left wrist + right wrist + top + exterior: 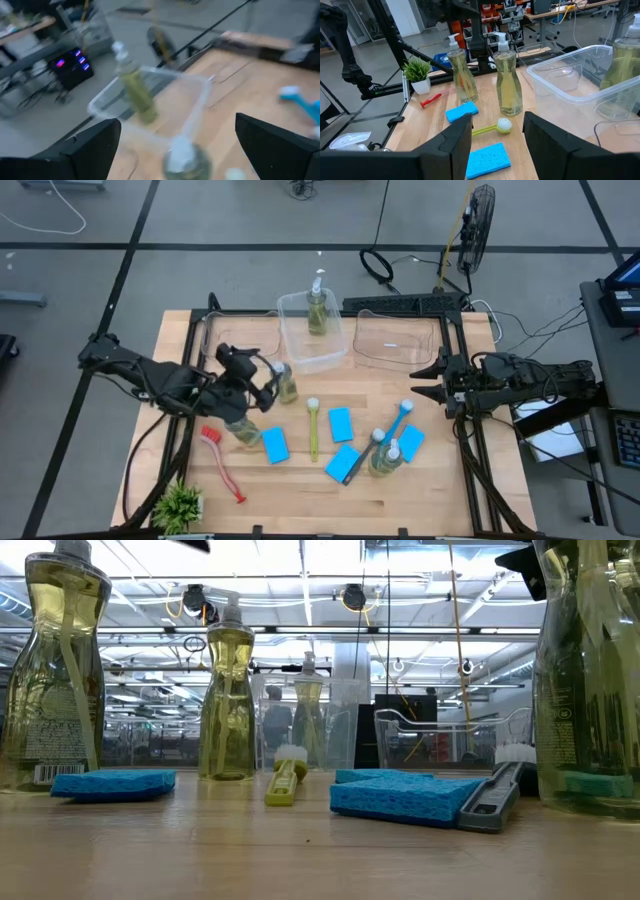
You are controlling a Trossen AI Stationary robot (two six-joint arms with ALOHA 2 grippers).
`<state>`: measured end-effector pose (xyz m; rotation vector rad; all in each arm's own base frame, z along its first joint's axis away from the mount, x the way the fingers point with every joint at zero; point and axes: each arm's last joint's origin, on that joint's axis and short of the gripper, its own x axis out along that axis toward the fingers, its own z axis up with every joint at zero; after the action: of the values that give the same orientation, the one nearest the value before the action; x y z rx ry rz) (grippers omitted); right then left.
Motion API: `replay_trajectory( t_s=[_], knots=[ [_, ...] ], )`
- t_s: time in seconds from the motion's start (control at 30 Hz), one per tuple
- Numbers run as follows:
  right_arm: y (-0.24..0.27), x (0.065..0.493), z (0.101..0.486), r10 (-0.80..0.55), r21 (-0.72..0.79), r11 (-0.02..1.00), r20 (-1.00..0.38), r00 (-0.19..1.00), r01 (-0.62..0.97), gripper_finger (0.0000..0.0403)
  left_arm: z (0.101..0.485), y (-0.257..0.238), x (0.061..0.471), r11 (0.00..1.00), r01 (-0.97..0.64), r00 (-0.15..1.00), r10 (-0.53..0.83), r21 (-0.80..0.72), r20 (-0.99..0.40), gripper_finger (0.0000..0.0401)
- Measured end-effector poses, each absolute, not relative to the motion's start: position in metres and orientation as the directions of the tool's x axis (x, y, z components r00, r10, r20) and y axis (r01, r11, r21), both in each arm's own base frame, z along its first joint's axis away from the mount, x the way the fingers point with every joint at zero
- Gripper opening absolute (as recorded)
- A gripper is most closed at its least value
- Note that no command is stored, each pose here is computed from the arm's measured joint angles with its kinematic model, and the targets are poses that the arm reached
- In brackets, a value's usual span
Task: Pick & Place Kitchen Sink Supplies
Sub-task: Put the liquid dishwashing soap into the middle transparent bin
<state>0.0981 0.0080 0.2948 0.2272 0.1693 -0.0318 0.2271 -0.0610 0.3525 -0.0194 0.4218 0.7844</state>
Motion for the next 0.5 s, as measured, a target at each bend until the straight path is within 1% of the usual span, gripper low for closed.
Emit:
replay_trajectory(
  t_s=[0.1,0.23,0.4,0.5],
  knots=[
    [0.008,0.098,0.295,-0.012,0.221,0.974,-0.171,0.985,0.050,0.0167,0.347,-0.058,0.225,0.698,-0.704,0.599,0.685,0.135,-0.414,0.0392],
    [0.008,0.098,0.295,-0.012,0.221,0.974,-0.171,0.985,0.050,0.0167,0.344,-0.059,0.223,0.691,-0.711,0.587,0.686,0.133,-0.429,0.0392],
    [0.008,0.098,0.295,-0.012,0.221,0.974,-0.171,0.985,0.050,0.0167,0.339,-0.067,0.224,0.739,-0.664,0.617,0.626,0.111,-0.477,0.0392],
    [0.008,0.098,0.295,-0.012,0.221,0.974,-0.171,0.985,0.050,0.0167,0.324,-0.069,0.227,0.729,-0.676,0.595,0.627,0.109,-0.503,0.0392]
  ],
)
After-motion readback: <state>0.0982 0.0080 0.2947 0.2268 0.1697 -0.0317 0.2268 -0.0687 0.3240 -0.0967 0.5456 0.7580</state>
